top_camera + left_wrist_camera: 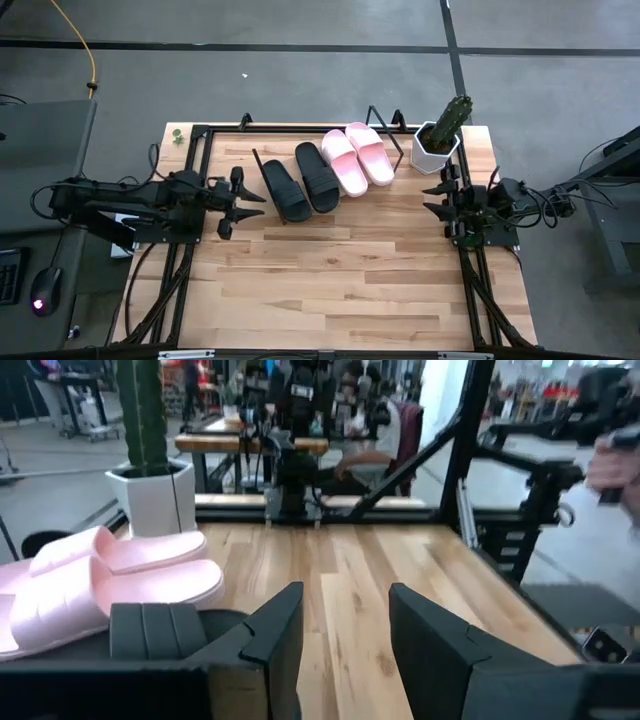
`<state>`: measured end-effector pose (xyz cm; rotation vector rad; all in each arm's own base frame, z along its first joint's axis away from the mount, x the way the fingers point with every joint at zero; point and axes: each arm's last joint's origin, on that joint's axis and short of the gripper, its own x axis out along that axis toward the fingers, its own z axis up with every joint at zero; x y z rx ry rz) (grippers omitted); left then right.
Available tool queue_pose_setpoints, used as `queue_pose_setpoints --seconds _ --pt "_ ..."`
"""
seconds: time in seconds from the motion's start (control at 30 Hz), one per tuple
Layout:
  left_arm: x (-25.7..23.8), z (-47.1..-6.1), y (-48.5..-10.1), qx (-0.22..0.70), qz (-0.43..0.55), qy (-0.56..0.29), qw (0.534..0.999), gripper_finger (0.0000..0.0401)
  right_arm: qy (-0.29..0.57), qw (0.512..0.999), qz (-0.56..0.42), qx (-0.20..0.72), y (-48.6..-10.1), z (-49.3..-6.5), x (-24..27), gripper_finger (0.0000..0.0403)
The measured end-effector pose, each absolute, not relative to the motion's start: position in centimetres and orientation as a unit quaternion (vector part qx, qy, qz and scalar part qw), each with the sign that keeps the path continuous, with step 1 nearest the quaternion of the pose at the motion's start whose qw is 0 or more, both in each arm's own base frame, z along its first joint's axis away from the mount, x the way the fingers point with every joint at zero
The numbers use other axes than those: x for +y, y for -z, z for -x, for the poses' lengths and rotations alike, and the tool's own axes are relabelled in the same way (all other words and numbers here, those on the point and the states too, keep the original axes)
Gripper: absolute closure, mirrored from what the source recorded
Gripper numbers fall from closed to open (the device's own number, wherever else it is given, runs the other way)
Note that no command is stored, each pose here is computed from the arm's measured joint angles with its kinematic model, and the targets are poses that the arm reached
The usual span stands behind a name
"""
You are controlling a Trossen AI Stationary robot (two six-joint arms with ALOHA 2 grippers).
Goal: Pick and place slides into the shelf
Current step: Return to Home Position
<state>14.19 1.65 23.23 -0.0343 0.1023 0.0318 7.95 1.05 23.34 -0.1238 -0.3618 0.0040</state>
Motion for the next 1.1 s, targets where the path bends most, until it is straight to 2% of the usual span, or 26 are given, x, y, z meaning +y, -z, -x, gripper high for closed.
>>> queue_pose_setpoints --seconds 0.53,1.1 --pt "1.2 -10.6 -20.4 -0.084 0.047 -0.021 0.995 0.0268 -0.004 0.984 0.065 -0.167 -23.1 -8.0 1.1 0.0269" --pt "1.2 -10.3 -18.4 -0.086 0.06 -0.029 0.994 0.0267 -0.008 0.987 0.071 -0.145 -22.7 -8.2 1.1 0.0269"
